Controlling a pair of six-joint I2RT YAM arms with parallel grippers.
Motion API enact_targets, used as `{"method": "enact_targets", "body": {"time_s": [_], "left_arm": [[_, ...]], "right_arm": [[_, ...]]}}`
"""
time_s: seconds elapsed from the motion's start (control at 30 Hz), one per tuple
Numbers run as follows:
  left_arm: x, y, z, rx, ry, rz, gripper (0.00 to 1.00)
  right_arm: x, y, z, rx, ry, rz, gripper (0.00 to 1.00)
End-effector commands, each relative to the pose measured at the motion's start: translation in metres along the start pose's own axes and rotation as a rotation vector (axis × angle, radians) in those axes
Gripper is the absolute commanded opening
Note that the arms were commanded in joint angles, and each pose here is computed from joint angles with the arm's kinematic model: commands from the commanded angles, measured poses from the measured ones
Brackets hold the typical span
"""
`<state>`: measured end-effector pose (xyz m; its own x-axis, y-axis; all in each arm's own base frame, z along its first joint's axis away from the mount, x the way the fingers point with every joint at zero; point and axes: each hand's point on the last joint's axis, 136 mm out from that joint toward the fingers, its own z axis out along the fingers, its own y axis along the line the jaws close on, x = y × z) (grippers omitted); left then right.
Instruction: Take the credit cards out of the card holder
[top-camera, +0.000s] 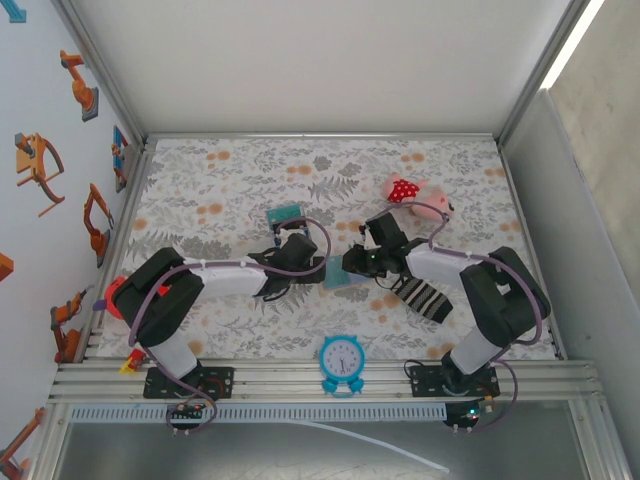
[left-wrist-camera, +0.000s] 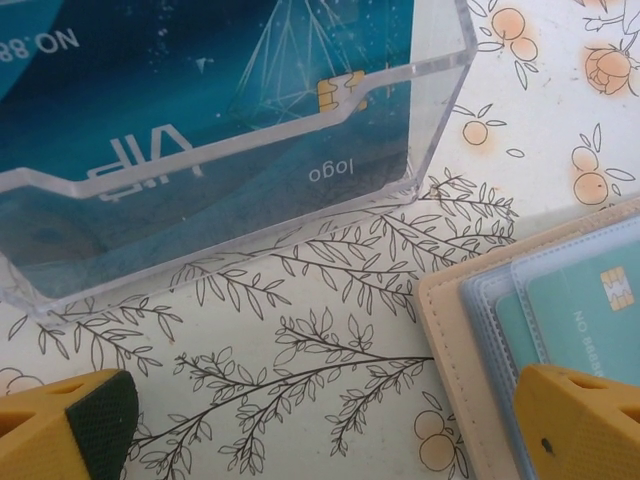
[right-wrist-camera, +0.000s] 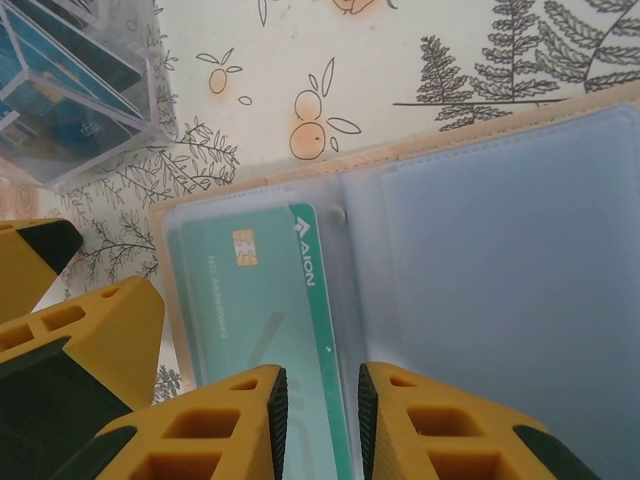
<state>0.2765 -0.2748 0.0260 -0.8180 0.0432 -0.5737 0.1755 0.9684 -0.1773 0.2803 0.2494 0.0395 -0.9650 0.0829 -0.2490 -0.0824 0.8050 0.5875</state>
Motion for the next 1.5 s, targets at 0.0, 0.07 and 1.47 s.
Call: {"method": "enact_targets", "body": {"time_s": [0.0, 0.07, 1.47], "left_arm": [[0.009, -0.011, 0.005, 0.032, 0.046, 0.034, 0.97], [0.009, -0.011, 0.006, 0.032, 0.051, 0.035, 0.97], [0.029, -0.007, 0.012, -0.009, 0.144, 0.080, 0.97]], "right_arm": [[0.002, -0.002, 0.006, -0.027, 0.007, 0.025, 0.26], [0.003, -0.002, 0.008, -0.038, 0.012, 0.030, 0.27], [-0.003, 0.019, 0.002, -0.262, -0.025, 0.106, 0.16]]}}
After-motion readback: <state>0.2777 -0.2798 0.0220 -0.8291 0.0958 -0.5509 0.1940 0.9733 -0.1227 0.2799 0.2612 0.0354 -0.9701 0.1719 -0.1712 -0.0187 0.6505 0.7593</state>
